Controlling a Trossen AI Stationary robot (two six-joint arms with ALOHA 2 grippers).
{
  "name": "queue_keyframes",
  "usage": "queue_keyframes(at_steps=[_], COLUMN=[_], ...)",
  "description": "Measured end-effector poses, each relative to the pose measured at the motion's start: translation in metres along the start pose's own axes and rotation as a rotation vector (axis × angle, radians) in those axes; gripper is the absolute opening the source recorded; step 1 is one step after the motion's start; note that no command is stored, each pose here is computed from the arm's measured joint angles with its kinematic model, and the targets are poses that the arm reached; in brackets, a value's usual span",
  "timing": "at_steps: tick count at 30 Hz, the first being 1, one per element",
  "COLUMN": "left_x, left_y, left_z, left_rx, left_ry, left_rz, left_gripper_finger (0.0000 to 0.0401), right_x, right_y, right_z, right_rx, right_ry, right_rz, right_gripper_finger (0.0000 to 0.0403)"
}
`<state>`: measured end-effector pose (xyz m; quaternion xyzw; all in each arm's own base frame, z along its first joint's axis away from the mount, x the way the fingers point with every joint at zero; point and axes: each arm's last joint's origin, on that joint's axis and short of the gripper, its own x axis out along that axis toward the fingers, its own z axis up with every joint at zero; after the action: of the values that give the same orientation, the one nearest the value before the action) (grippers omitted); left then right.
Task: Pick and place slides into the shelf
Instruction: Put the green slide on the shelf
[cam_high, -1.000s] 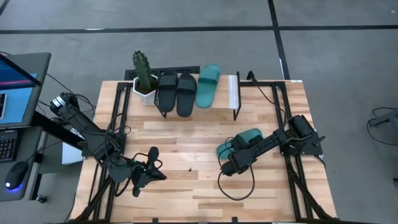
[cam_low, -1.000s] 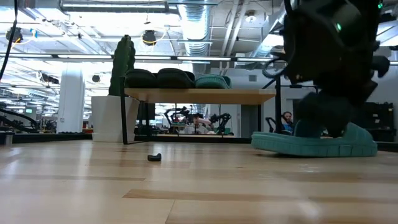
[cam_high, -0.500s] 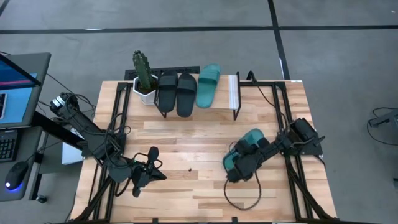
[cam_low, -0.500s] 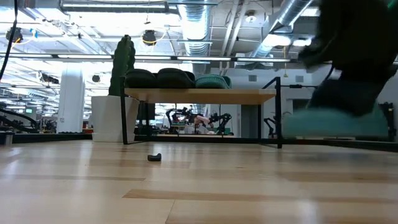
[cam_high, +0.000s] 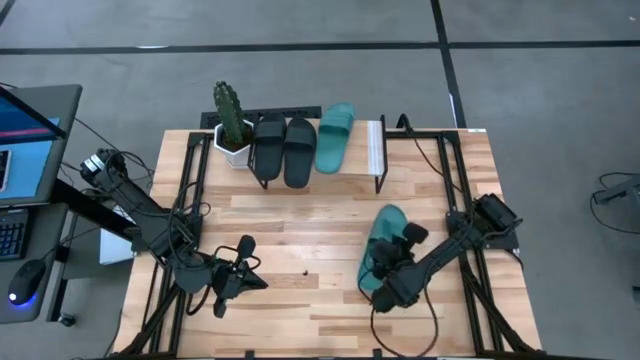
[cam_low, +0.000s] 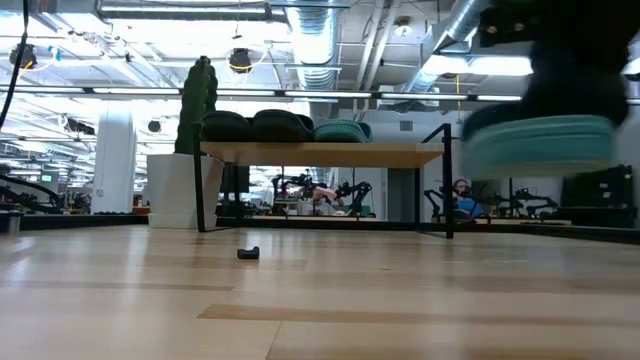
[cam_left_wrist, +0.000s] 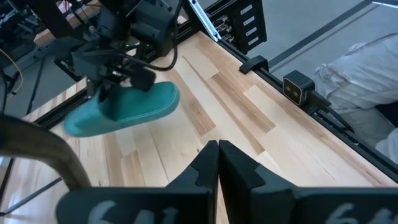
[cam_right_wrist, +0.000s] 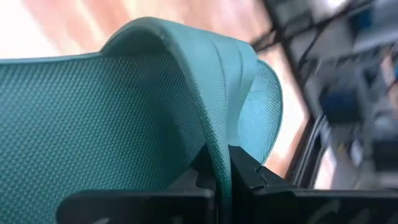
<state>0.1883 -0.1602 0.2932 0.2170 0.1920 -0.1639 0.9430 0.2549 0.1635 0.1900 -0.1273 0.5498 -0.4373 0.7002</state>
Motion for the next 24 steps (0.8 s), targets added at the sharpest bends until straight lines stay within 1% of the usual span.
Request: queue_keyframes(at_steps=[3,6,11,14,16,19,22,24], left_x=[0.0,0.0,0.0,0.0,0.0,0.0,0.0,0.0], left_y=[0.0,0.0,0.0,0.0,0.0,0.0,0.0,0.0], left_z=[0.0,0.0,0.0,0.0,0.0,-0.001,-0.002,-0.002], left_rx=[-0.024,-0.025,-0.009,-0.016,-0.016,0.001,0.007,0.006], left_ry=[0.0,0.0,0.001,0.005,0.005,0.009,0.017,0.017], left_rz=[0.0,0.001,0.001,0.001,0.001,0.0,-0.001,-0.001], left_gripper_finger=[0.0002,0.0002,0.0002,0.0002,0.0002,0.0002,0.0002,0.0002], right_x=[0.003,0.002,-0.009,-0.009,-0.004,0.008,0.019,0.027], right_y=[-0.009,-0.028,-0.085,-0.124,-0.15,-0.181,-0.205,-0.216], right_z=[0.012,0.025,0.043,0.051,0.058,0.071,0.086,0.097], right_rx=[-0.056,-0.084,-0.093,-0.093,-0.108,-0.146,-0.172,-0.215], right_ry=[-0.091,-0.174,-0.322,-0.365,-0.358,-0.291,-0.246,-0.228], right_rz=[-0.031,-0.046,-0.064,-0.1,-0.144,-0.188,-0.22,-0.237], right_gripper_finger=[0.0001,0.0001,0.0001,0.0001,0.0,0.0,0.0,0.0])
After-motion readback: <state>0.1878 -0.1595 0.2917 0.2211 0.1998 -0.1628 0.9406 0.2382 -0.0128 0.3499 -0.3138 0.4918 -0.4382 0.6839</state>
